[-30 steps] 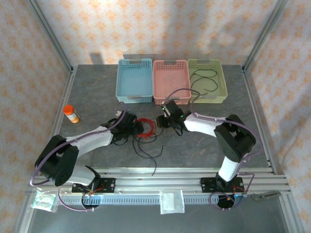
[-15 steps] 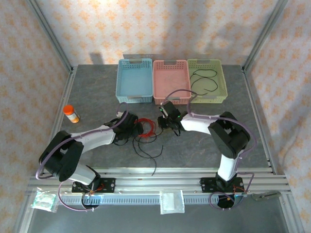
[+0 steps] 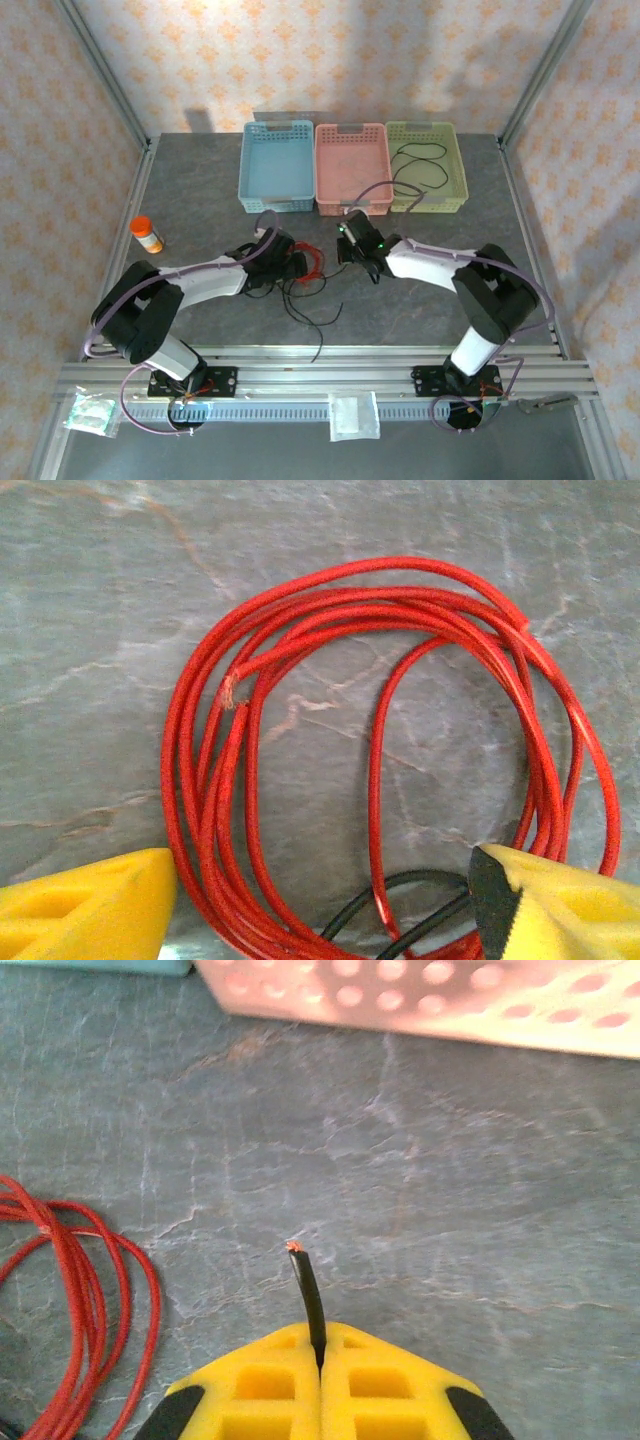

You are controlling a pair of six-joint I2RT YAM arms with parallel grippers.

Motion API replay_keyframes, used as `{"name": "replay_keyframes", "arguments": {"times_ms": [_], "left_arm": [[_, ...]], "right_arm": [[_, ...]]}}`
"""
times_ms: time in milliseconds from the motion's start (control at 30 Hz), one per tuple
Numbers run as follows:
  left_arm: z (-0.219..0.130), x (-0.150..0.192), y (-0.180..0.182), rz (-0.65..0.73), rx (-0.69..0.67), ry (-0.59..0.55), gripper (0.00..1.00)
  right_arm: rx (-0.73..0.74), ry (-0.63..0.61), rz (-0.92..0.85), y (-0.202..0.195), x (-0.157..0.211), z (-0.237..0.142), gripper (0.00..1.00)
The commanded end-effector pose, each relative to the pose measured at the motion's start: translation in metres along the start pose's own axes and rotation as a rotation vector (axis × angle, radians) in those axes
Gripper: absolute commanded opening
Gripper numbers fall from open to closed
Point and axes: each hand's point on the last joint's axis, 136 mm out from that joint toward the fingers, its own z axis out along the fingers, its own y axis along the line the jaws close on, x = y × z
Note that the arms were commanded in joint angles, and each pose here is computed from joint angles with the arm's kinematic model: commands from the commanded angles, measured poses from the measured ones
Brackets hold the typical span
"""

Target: Untangle the cables

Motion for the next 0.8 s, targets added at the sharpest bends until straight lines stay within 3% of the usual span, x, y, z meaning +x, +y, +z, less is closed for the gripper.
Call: {"name": "replay_keyframes", "arguments": {"times_ms": [0, 400, 767], "left_arm": [[0.000, -0.010, -0.019, 0.011, 0.051, -0.022, 0.78], [0.003, -0.012, -0.055, 0.064, 0.165, -0.008, 0.76], [-0.001, -0.035, -0.074, 0.089, 0.177, -0.062, 0.72]], "right_arm": [[0.122, -0.039, -0.006, -0.033, -0.007, -0.013, 0.00], [0.291, -0.089, 0.026, -0.104, -0.028, -0.039, 0.00], [0.559, 0.015, 0.132, -0.178, -0.004, -0.046, 0.00]]}}
